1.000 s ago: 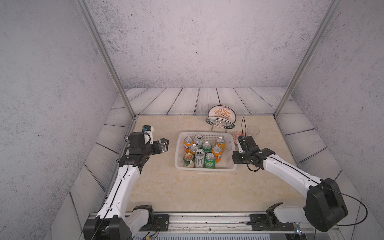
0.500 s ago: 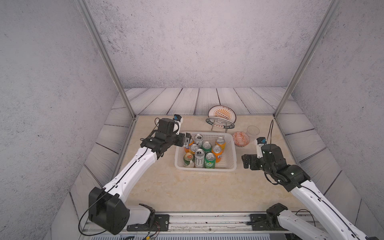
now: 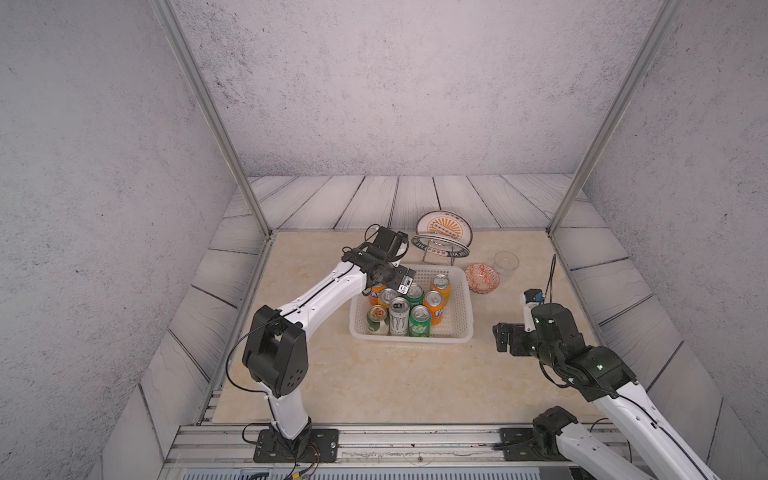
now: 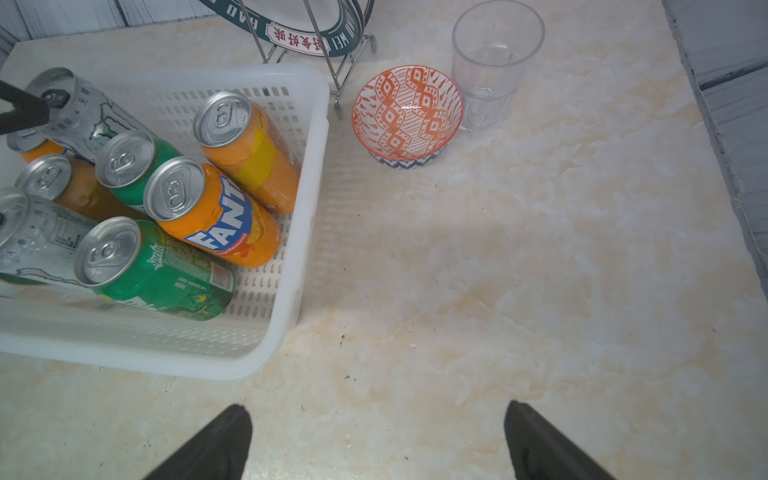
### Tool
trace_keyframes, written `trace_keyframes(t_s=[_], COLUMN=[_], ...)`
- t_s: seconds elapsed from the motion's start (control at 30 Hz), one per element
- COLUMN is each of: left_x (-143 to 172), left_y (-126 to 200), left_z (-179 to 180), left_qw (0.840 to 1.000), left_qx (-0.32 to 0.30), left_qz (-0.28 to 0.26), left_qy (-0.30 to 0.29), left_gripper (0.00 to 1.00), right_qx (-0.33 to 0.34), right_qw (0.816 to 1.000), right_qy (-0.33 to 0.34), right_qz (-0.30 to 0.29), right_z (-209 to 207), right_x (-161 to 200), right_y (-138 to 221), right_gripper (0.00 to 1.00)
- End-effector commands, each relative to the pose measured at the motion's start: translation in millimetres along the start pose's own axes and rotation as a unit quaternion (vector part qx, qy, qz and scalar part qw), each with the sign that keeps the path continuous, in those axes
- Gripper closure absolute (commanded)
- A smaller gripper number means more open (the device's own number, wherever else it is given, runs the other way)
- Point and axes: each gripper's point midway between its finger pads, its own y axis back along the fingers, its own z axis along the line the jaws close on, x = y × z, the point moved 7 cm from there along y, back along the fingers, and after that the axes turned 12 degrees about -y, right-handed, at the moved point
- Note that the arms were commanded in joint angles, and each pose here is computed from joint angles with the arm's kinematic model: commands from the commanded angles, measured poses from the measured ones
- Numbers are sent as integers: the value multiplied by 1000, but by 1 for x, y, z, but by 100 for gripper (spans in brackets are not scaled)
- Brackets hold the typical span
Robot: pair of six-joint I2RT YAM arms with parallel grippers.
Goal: Take out the drinks from the basket
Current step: Pick up the drink from the basket.
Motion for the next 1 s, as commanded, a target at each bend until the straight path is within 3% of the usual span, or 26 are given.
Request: trace_keyframes(t_s=[0.0,0.17,0.63,0.97], left_x=[0,-3,-2,-8], left_y=[-7,-20,-43,-23], left_z=[1,-3,-9,-4], left_qw=[1000,999,997,998], left_qx=[-8,10,38,26], left_qz=[24,30,60,52], left_qy=[-17,-28,-32,-32], left_gripper=[1,1,25,40], right_qx=[12,18,25,23], right_qw=[1000,1000,1000,1000], right_qy=[-9,-4,-1,2], right_qz=[1,6,12,12], right_z=[-5,-5,-7,-5], right_x=[3,4,7,6], right_y=[0,-3,-8,-9], right_gripper=[0,1,1,1])
